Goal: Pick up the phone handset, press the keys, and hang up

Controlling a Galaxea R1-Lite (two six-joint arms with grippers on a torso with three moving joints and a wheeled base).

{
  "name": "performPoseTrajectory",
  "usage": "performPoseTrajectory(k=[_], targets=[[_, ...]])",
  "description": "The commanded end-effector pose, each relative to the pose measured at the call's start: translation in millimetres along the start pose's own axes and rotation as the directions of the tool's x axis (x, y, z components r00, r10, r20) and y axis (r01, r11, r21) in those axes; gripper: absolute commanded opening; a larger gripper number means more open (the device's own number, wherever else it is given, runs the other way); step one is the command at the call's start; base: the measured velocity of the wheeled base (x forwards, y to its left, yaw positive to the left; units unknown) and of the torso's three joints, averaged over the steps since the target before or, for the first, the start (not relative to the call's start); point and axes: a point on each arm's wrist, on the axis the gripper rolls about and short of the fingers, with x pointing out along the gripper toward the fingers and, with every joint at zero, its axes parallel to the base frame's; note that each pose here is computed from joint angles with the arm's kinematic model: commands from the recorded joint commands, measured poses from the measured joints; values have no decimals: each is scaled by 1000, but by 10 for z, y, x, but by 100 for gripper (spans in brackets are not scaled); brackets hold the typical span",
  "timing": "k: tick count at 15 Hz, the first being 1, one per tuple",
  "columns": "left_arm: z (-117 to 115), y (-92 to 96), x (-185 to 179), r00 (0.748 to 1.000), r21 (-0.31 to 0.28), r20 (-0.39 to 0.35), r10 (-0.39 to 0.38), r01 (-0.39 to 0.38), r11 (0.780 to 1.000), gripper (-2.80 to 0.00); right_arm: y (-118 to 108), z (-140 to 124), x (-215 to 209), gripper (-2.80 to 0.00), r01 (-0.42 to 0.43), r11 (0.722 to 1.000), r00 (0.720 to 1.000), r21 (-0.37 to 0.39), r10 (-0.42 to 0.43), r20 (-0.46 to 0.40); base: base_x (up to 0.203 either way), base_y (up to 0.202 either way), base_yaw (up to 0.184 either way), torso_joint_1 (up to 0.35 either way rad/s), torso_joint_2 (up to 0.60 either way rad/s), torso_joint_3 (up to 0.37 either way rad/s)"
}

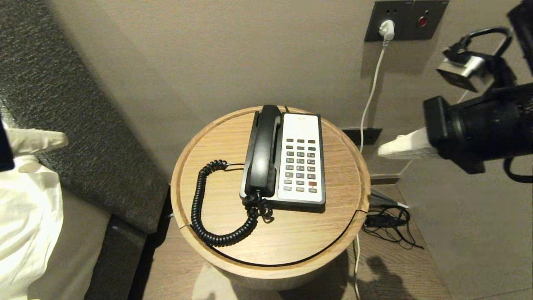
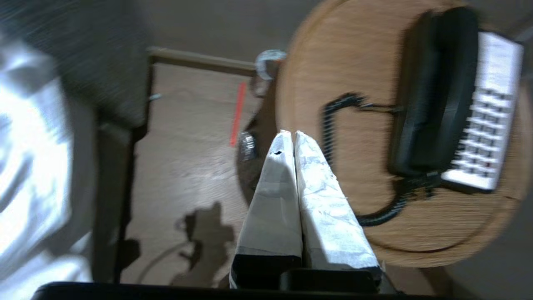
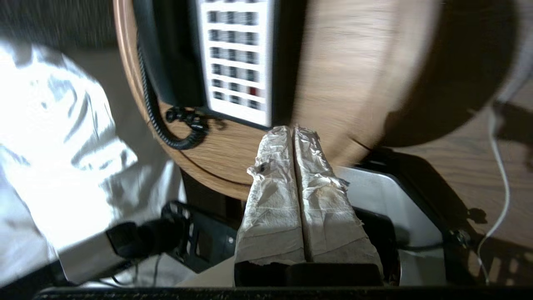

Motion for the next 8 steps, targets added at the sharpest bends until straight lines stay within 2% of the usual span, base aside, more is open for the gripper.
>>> performPoseTrajectory(k=[1,5,8], targets=[[-244,322,-415,993,-71,92,73,-66,995,-280,-191,-204,-637,-280,-13,999,991,39,8,132,0,0,0,0,0,0],[-645,561,-755,955,-195,205,216,-176,965,-280,-495,-675,-1199,-280,29,991,962,131,-64,267,0,0,0,0,0,0],[-995,661,-904,932,-227,247,266,-211,951,-280,-644,-1125,-1456,-280,44,983,943,177,-100,317,0,0,0,0,0,0]])
